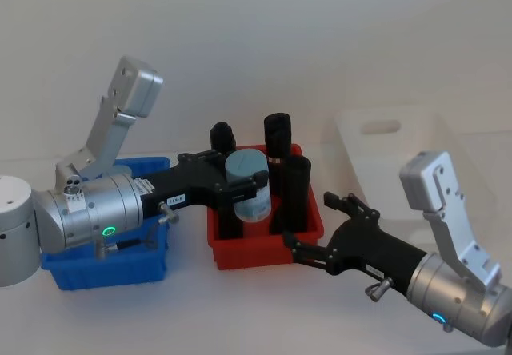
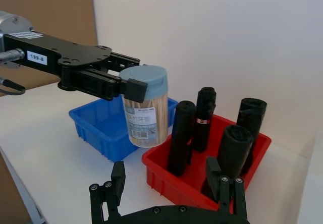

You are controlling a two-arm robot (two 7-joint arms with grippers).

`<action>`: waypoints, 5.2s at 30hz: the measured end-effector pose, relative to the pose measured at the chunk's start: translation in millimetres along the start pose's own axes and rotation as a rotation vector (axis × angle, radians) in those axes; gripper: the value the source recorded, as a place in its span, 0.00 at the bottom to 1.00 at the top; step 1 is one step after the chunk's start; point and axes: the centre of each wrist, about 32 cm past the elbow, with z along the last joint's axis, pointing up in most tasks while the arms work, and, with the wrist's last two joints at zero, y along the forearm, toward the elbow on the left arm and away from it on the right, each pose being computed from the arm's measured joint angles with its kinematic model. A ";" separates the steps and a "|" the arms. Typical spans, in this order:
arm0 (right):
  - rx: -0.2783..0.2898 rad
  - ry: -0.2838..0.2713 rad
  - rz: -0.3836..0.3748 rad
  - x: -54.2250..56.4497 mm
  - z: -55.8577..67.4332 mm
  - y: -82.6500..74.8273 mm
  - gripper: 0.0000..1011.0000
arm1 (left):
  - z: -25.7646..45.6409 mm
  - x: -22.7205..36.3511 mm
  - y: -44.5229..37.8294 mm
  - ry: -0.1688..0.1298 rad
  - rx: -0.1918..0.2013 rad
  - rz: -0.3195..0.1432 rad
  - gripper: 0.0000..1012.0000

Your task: Pick the cotton swabs from the blue box and place them into the white box.

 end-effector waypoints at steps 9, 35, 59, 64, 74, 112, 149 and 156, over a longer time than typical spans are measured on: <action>-0.012 0.001 0.068 3.4 7.7 12.3 0.99 | 0.0 0.0 0.0 0.000 0.000 -0.001 0.66; 0.004 -0.004 0.119 12.6 13.9 51.8 0.99 | 0.0 0.0 0.0 0.000 0.000 0.000 0.66; 0.011 -0.005 0.188 19.7 13.9 79.8 0.64 | 0.0 0.2 0.3 0.000 0.000 0.001 0.66; 0.013 -0.007 0.197 20.2 13.9 82.0 0.64 | 0.2 0.5 0.6 -0.001 0.000 0.003 0.66; 0.020 -0.014 0.220 18.1 14.4 85.8 0.64 | 0.0 0.0 0.0 0.000 0.000 0.000 0.91; 0.002 0.023 -0.126 45.1 1.1 45.5 0.64 | -0.1 0.0 0.0 0.000 0.000 -0.001 0.99; -0.141 0.156 -0.490 98.1 -20.9 43.6 0.64 | -0.1 0.0 0.0 0.000 0.000 0.000 0.99; -0.160 0.168 -0.486 101.1 -22.9 46.4 0.66 | -0.1 0.0 0.0 0.000 0.000 0.000 0.99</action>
